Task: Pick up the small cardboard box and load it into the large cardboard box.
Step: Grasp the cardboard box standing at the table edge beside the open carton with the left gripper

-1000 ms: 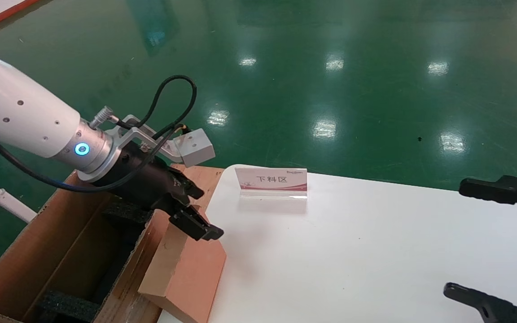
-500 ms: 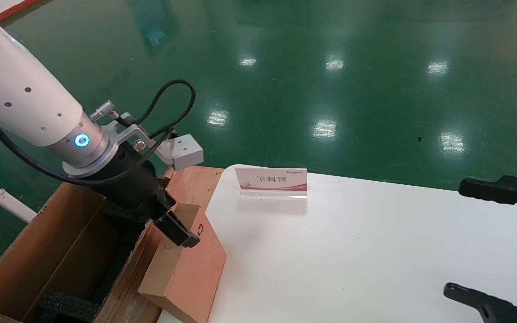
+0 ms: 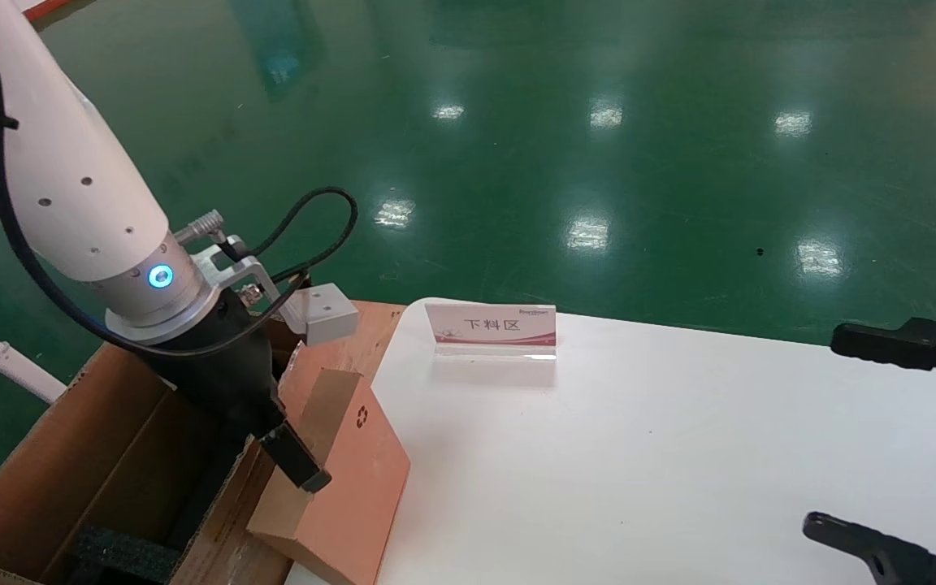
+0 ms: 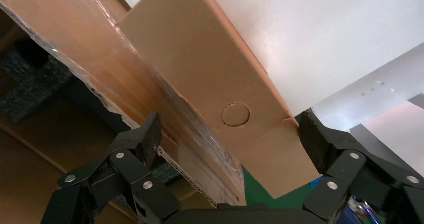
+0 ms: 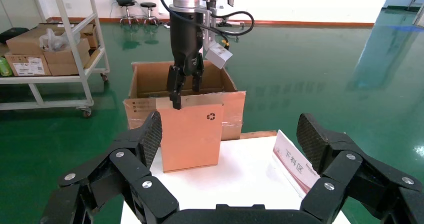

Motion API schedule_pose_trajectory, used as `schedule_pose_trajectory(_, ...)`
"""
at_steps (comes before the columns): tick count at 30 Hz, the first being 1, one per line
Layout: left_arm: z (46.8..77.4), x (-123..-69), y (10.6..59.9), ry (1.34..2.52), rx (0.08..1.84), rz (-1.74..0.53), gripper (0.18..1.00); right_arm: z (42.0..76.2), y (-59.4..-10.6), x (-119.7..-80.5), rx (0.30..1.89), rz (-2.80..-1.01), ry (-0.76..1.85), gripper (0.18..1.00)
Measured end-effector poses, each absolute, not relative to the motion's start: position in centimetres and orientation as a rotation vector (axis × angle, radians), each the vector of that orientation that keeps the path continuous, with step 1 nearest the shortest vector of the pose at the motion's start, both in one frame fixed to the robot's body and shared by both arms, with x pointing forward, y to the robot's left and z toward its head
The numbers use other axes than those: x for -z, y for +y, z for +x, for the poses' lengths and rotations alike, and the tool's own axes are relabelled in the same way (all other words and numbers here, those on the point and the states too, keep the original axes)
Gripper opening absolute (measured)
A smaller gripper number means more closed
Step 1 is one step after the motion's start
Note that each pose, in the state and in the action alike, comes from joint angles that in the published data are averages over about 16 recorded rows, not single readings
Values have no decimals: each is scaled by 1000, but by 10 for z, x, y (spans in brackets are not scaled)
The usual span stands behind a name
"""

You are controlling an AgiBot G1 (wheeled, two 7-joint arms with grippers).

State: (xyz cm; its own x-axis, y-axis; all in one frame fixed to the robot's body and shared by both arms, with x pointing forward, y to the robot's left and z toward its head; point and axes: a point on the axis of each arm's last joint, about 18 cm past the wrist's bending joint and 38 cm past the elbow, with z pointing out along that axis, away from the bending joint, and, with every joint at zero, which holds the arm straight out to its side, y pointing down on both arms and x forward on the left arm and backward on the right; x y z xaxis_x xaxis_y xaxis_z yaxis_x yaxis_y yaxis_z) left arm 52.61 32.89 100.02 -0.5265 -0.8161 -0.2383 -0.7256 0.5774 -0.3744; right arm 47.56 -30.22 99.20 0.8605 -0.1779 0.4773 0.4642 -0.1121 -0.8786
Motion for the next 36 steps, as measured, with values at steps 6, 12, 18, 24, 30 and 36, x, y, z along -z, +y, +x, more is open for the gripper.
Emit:
schedule_pose_trajectory(6, 529, -996, 327, 2417, 314, -1262, 1000, 476, -302, -992, 552, -1596, -230, 1001)
schedule_pose_trajectory(12, 536, -996, 327, 2388, 331, -1255, 1000, 476, -302, -992, 552, -1596, -230, 1001)
schedule_pose_trajectory(18, 543, -993, 328, 2361, 345, -1243, 1000, 476, -302, -992, 552, -1596, -230, 1001)
schedule_pose_trajectory(24, 549, -986, 330, 2354, 346, -1239, 1000, 476, -302, -992, 552, -1596, -230, 1001)
schedule_pose_trajectory(30, 550, -979, 331, 2361, 347, -1244, 1000, 476, -302, -992, 552, -1595, -230, 1001)
schedule_pose_trajectory(36, 550, -976, 333, 2366, 349, -1247, 1000, 476, -302, -992, 552, -1595, -230, 1001)
